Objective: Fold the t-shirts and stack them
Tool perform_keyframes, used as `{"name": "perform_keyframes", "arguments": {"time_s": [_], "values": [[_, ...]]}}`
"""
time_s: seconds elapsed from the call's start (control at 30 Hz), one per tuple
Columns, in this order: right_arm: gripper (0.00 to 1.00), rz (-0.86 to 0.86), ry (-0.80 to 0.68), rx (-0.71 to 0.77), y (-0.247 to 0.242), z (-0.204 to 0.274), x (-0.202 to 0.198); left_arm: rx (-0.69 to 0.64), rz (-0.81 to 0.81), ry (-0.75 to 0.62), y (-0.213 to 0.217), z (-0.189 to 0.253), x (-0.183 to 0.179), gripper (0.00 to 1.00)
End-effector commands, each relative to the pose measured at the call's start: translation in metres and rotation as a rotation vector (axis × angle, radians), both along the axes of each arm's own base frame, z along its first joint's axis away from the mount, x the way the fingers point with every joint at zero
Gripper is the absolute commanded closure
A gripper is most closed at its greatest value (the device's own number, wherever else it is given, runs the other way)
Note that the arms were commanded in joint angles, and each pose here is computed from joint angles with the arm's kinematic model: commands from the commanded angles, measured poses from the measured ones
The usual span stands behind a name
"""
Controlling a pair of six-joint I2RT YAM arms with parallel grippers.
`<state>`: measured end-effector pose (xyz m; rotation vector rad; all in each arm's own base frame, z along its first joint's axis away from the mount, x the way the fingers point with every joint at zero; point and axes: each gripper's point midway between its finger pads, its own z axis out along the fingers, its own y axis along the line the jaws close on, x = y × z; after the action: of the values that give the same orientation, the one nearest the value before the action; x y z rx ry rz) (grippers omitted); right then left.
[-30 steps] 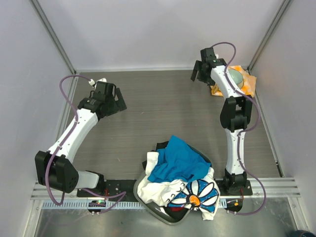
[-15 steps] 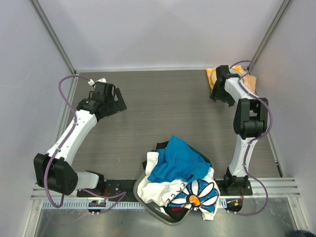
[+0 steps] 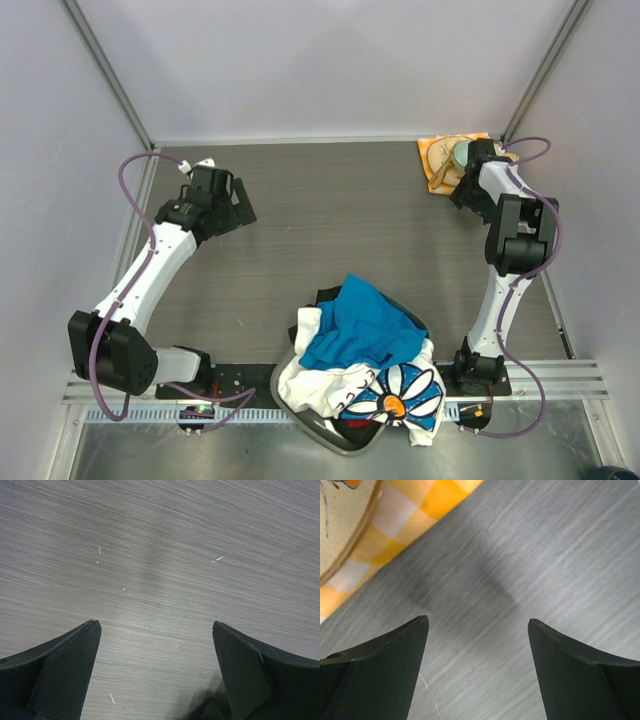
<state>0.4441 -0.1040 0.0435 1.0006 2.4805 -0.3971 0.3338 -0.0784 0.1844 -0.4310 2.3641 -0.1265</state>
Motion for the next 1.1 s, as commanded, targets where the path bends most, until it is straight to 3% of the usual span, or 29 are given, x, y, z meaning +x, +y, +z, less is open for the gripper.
{"name": "perform_keyframes", "arguments": {"time_s": [0.0,0.4,0.9,1.07], "values": [[0.14,-0.034,-0.049,0.008,-0.001,-0.005,0.025,0.001,0.002,-0.03,0.0,0.007,0.001,0.0],[0.14,-0.104,-0.007,0.019,-0.017,-0.044,0.05,0.033,0.012,-0.01,0.005,0.001,0.003,0.0],[0.14,-0.148,-0.007,0.023,-0.038,-0.06,0.073,0.059,0.022,0.018,0.008,-0.008,0.007,0.0],[0.13,-0.136,-0.031,0.038,-0.035,-0.042,0.074,0.056,0.02,0.016,0.007,-0.007,0.006,0.0]]}}
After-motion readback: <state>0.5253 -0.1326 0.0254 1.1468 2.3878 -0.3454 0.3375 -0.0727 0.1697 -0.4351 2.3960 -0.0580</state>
